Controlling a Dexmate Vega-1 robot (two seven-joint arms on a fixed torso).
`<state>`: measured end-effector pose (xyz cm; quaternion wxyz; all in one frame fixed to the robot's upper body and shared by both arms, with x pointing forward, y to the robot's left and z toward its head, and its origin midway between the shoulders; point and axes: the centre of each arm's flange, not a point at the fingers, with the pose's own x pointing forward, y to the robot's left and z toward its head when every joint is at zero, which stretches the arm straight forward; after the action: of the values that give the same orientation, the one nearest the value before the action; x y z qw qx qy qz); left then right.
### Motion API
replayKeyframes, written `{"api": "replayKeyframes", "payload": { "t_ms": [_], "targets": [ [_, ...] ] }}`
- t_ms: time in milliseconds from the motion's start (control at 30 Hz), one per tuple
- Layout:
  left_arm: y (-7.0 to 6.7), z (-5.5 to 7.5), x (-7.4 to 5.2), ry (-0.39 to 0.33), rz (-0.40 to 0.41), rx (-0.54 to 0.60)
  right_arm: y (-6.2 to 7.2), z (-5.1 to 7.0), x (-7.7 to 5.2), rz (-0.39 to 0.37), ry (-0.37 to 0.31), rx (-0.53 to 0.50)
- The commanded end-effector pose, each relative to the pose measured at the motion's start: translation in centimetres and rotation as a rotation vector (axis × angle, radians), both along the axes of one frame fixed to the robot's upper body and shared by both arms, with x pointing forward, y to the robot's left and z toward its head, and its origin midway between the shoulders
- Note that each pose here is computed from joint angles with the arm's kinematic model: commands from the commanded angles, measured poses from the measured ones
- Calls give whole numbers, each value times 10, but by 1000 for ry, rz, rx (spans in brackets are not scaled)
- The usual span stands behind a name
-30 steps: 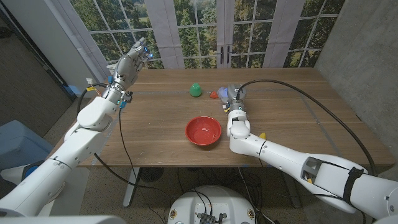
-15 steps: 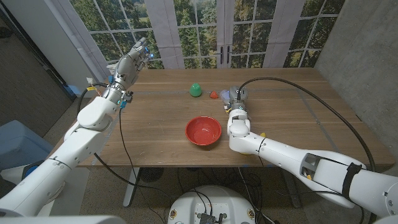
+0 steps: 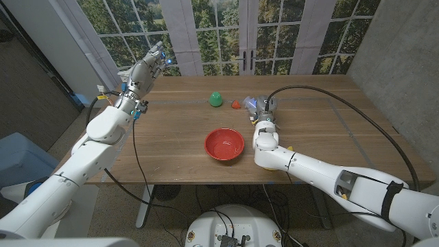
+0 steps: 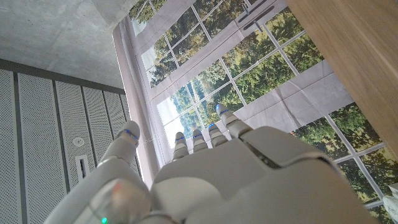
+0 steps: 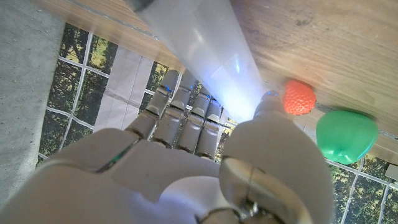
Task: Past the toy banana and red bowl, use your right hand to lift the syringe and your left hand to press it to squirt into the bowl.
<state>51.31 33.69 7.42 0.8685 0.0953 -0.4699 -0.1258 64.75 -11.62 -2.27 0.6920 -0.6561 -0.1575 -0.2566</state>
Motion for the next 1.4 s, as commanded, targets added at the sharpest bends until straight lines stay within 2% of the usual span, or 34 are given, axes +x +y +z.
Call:
{"api": "replayKeyframes", "payload": {
  "t_ms": [33, 200, 300, 567, 767, 1033, 1200, 1400],
  "targets": [
    [-1, 0, -3, 1, 4, 2, -7, 0, -2, 14, 17, 25],
    [-1, 0, -1, 6, 3, 3, -12, 3, -6, 62, -2, 65],
    [-1, 1, 0, 9, 3, 3, -16, 9, -11, 115, 26, 146],
    [-2, 3, 4, 22, 4, 13, -26, 16, -23, 221, -33, 214],
    [-2, 4, 5, 27, 1, 14, -34, 20, -27, 295, -42, 281],
    [-1, 4, 8, 43, 2, 15, -37, 32, -40, 449, -120, 350],
    [-2, 5, 10, 47, 1, 32, -33, 39, -49, 484, -156, 329],
    [-2, 5, 12, 50, -5, 19, -33, 47, -56, 588, -162, 398]
  ]
}}
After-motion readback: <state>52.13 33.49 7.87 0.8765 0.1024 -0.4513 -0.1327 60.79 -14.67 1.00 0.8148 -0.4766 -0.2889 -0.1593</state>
